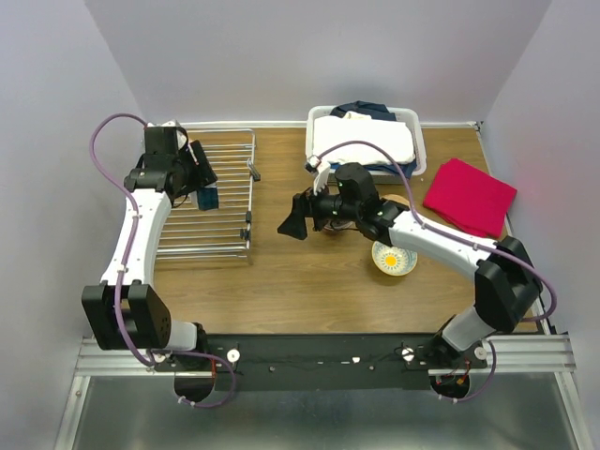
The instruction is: Unload the bowls from the dish rack
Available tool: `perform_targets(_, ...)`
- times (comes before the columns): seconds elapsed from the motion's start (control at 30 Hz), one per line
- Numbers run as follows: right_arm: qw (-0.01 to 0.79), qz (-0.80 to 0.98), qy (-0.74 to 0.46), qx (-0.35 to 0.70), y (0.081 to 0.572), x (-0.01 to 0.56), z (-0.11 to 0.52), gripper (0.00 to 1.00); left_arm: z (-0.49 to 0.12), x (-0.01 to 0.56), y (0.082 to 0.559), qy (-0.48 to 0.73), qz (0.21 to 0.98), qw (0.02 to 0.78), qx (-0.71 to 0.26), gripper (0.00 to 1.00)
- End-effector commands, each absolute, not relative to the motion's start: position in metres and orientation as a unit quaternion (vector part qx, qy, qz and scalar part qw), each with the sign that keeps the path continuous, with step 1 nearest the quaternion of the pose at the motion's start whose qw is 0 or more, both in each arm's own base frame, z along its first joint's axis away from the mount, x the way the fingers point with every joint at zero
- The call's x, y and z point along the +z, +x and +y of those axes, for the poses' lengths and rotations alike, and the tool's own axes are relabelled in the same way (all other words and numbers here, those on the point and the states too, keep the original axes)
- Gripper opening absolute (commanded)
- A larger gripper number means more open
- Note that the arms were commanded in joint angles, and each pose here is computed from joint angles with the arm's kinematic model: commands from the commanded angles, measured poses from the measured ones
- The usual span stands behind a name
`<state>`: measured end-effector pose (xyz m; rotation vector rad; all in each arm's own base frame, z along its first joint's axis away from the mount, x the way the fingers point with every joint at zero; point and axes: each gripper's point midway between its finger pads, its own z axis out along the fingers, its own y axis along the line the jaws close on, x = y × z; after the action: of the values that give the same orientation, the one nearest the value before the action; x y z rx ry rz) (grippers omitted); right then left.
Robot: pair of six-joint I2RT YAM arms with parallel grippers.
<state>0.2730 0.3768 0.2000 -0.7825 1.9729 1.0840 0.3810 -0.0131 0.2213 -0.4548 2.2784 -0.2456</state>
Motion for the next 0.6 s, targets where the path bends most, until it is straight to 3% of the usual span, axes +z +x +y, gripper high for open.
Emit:
perform_targets(0.0, 0.376, 0.719, -0.309, 0.496, 0.275, 0.231, 0.400, 0.98, -0.044, 0.250, 0.378, -0.171, 0.869, 0.420, -0.197, 0.42)
perform_targets(0.57, 0.383, 0.598, -0.359, 0.606, 0.285, 0.244, 0.456, 0.93, -0.108, 0.261, 0.344, -0.187, 0.835, 0.399, -0.329, 0.38)
